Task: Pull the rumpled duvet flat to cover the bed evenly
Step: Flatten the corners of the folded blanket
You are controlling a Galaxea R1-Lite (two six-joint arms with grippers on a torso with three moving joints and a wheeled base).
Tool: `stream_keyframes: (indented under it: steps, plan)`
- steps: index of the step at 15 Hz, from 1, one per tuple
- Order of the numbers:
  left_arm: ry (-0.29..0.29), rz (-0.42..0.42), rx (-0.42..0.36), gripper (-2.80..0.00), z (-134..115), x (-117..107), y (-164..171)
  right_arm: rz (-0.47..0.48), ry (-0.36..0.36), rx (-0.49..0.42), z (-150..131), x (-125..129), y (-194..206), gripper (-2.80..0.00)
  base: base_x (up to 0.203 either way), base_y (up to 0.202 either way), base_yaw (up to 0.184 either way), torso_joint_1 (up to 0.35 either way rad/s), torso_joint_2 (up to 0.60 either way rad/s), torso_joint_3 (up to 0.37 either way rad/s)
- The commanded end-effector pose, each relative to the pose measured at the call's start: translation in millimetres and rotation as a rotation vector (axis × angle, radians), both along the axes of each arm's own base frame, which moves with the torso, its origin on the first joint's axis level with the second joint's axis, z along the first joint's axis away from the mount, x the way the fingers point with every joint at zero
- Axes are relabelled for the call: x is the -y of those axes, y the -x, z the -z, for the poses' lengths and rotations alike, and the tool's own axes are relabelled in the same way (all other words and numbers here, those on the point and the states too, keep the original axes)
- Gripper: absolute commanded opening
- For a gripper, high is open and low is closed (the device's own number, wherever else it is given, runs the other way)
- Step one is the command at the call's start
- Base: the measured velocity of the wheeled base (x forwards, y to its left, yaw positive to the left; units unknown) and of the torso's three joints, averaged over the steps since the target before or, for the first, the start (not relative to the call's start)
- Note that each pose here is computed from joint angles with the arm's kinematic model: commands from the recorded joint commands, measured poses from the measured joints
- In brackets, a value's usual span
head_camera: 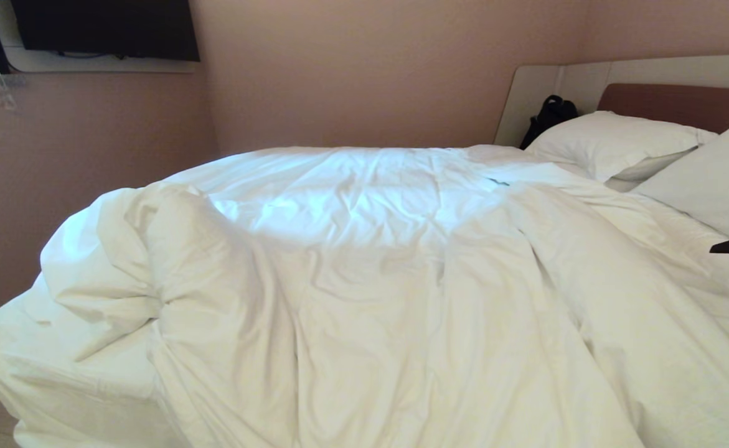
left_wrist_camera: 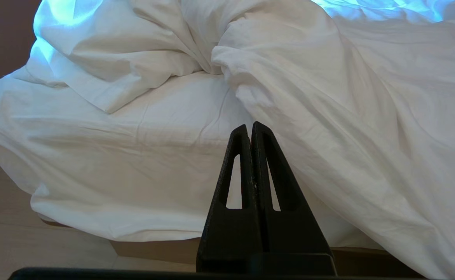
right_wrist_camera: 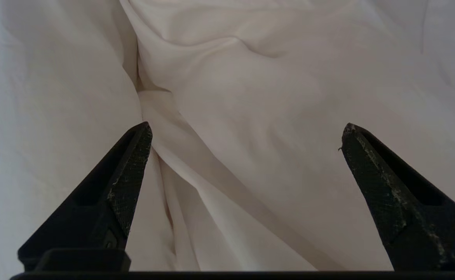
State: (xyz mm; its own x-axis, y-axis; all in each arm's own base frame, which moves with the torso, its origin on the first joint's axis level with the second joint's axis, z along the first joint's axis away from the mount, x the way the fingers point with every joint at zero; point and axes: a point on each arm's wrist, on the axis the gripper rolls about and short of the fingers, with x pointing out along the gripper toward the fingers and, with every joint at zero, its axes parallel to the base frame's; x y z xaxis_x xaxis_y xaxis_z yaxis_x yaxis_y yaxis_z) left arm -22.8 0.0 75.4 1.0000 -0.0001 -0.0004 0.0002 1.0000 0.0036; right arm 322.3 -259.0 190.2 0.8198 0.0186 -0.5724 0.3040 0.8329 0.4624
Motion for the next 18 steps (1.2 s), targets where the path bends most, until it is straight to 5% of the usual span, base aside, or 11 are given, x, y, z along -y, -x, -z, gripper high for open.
stream_keyframes:
  steps: [1,16,17,18]
  plan:
    - [0.001,0.0,0.0,-2.8,0.0,0.0,0.0,-0.044,-0.059,0.002,17.2,6.4,-6.1,-2.8,0.0,0.0,0.0,0.0,0.0,0.0]
    - [-0.001,0.0,0.0,-2.8,0.0,0.0,0.0,0.031,-0.055,0.089,59.5,58.3,-39.9,-2.8,0.0,0.0,0.0,0.0,0.0,0.0]
    - [0.001,0.0,0.0,-2.8,0.0,0.0,0.0,0.027,-0.057,0.093,61.8,60.8,-42.2,0.0,0.0,0.0,0.0,0.0,0.0,0.0]
    - [0.001,0.0,0.0,-2.8,0.0,0.0,0.0,0.021,-0.064,0.092,66.5,62.5,-44.6,0.0,0.0,0.0,0.0,0.0,0.0,0.0]
